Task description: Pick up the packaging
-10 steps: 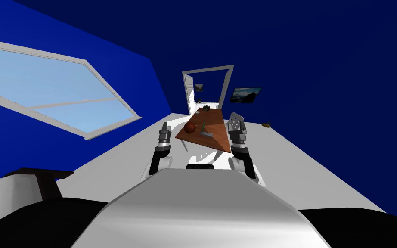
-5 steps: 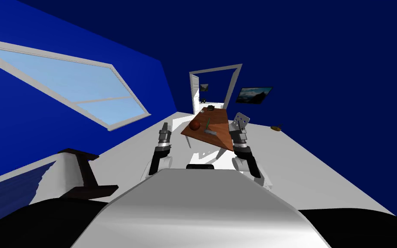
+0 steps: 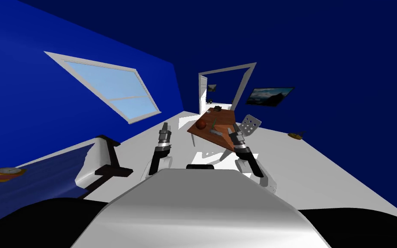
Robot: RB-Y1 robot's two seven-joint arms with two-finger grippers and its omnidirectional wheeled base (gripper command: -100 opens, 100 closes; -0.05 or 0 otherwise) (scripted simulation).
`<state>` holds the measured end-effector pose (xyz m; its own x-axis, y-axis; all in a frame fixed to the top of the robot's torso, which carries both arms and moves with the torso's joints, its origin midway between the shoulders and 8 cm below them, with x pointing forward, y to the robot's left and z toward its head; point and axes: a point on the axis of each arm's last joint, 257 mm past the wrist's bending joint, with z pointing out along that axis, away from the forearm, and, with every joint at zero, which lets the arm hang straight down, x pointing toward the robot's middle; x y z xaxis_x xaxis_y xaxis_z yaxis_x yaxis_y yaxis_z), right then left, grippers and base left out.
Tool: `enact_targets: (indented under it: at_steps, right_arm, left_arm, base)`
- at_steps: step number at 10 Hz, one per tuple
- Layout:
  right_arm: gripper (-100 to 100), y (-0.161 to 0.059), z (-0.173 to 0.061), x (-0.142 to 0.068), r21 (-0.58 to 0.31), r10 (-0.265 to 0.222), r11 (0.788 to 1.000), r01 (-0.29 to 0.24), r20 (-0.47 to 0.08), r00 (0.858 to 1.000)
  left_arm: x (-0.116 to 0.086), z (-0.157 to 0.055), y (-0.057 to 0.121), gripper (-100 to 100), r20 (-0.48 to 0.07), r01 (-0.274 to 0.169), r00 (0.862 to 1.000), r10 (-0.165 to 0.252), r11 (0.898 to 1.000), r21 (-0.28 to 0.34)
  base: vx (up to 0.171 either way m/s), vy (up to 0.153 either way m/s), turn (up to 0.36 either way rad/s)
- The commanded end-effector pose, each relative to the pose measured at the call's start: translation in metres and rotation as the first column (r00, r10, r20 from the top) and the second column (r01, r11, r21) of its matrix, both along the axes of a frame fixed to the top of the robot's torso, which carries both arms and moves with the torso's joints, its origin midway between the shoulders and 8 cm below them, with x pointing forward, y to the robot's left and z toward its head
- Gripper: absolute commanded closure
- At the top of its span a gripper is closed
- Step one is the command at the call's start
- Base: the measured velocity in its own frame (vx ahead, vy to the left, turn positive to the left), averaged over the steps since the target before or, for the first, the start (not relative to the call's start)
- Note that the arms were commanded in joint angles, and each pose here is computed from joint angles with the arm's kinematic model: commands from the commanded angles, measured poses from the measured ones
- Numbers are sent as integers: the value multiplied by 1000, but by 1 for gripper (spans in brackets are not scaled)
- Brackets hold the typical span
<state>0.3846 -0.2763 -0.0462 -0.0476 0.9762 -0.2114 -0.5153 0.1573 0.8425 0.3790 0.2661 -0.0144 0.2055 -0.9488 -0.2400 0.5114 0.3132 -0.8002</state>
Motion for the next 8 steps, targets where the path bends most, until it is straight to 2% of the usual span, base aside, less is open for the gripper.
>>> enact_targets:
  at_steps: [1, 3, 4, 5, 7, 8]
  right_arm:
    - [-100, -3, -11, 1, -36, -2, 999, 1, -27, 1000]
    - [-100, -12, -52, 4, -136, -21, 991, 4, -124, 992]
    - [-100, -18, -77, 3, -188, -38, 982, 3, -179, 983]
    - [-100, -18, -77, 3, -202, -33, 979, -5, -181, 983]
    - [-100, -33, -130, -5, -311, -73, 950, -23, -294, 953]
    - [-100, -36, -134, -5, -329, -74, 944, -32, -304, 950]
  left_arm:
    - [0, 0, 0, 0, 0, 0, 1000, 0, 1000, 0]
    - [0, 0, 0, 0, 0, 0, 1000, 0, 1000, 0]
    - [0, 0, 0, 0, 0, 0, 1000, 0, 1000, 0]
    - [0, 0, 0, 0, 0, 0, 1000, 0, 1000, 0]
    - [0, 0, 0, 0, 0, 0, 1000, 0, 1000, 0]
    - [0, 0, 0, 0, 0, 0, 1000, 0, 1000, 0]
  base:
    - [-22, 34, 135]
    - [-12, 53, 285]
    - [-9, 61, 478]
    - [6, 37, 176]
    - [25, 45, 345]
    - [32, 27, 192]
